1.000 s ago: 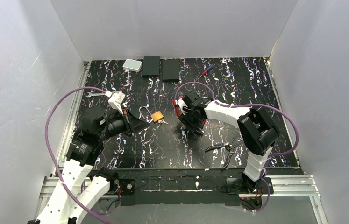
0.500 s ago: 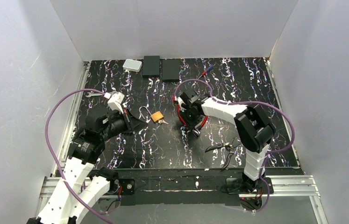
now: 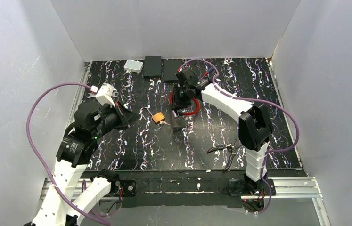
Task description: Unlock with the key
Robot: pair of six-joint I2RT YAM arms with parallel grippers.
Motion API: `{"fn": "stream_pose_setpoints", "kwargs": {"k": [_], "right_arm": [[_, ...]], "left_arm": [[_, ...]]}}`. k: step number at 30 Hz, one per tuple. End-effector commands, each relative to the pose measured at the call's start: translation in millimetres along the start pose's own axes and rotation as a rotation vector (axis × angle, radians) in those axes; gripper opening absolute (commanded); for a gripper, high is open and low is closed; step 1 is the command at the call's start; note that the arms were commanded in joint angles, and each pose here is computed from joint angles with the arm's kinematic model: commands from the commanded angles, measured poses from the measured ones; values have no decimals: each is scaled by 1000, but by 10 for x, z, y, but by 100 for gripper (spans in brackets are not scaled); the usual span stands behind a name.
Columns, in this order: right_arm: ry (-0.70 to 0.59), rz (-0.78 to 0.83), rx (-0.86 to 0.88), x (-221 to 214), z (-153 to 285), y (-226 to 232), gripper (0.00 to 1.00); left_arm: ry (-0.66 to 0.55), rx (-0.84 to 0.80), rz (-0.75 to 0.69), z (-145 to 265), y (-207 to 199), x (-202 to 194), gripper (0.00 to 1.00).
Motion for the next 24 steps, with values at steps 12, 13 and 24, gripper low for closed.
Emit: {"fn": "stream_pose_setpoints", "kwargs": {"k": [12,13,24], "right_arm": [[-259,-824,5,952,1117,-45,1],[-247,-858,-4,954,1149,-56,1],[-133,-1057,-20,850,1312,-4,1]], "left_arm": [[-7,-74,44,38,-586,394,0],[-5,-89,49,30,-633,412,0],[90,-180,143,-194,-905,455,0]]}}
Point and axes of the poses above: each gripper's point midway between its finger pads, its own z axis back along the fingers, its own y axis along the line the jaws close on, x = y × z, the point moved 1 cm from there along z, back along the fingers, and after that the axes turned 15 degrees about z, right-handed, at the moved point
